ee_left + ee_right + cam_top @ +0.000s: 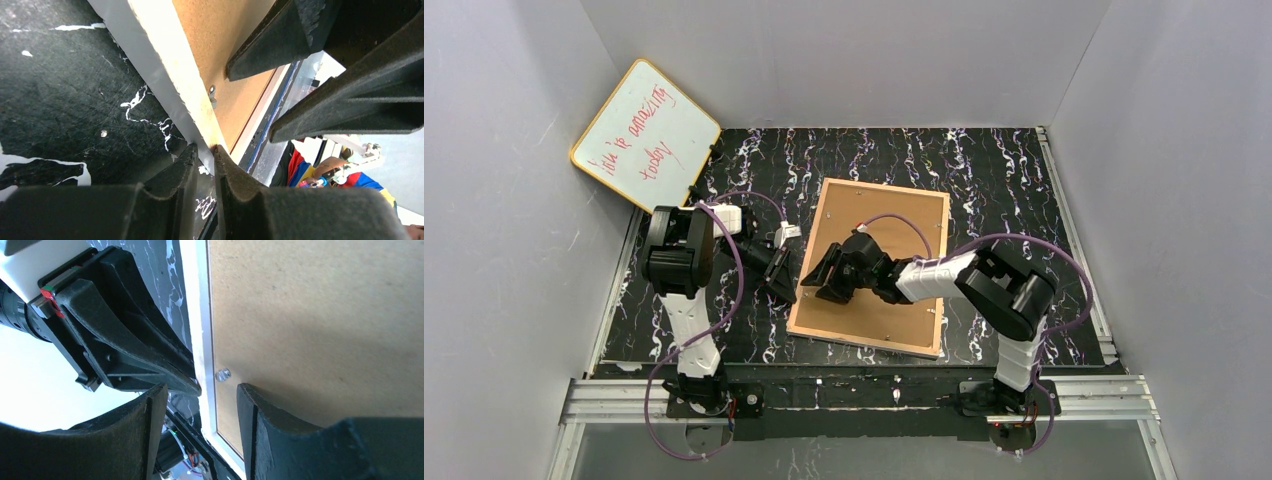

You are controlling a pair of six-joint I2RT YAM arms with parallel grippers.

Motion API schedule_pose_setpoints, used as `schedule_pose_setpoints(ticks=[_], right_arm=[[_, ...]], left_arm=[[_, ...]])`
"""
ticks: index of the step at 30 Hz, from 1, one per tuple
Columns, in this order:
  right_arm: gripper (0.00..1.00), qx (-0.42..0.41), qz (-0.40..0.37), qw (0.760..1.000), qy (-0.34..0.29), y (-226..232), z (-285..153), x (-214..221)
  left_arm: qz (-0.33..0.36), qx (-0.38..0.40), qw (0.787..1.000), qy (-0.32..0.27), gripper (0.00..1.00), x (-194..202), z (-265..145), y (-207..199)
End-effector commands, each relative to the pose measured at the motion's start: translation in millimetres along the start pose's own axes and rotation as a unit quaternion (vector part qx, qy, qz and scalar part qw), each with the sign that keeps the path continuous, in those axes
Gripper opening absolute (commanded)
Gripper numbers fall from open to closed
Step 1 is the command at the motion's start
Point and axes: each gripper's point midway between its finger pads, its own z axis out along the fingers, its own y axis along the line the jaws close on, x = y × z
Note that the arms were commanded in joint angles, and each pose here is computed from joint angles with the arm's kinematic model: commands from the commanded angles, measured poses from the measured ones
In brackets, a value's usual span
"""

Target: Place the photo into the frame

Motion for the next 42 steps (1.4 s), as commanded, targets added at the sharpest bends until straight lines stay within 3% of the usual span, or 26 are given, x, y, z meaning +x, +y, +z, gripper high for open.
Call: schedule_pose_setpoints(ticks=[1, 9, 23, 42], right_arm=[[0.61, 0.018, 0.004, 1.000, 0.005, -5, 16, 4], [0.58, 0.026, 0.016, 0.999, 0.020, -4, 27, 11], [0.57, 0.060, 0.020, 0.998, 0.027, -17, 4, 28], [0.51, 0.052, 0.020, 0.998, -0.041, -14, 33, 2]], left_arm=[[0.031, -0.024, 0.999, 0.011, 0.00, 6, 11, 18], [0.030, -0.027, 0.999, 0.011, 0.00, 5, 13, 22], [0.032, -0.027, 0.999, 0.009, 0.00, 4, 13, 22], [0.035, -0.026, 0.999, 0.011, 0.00, 7, 15, 24]])
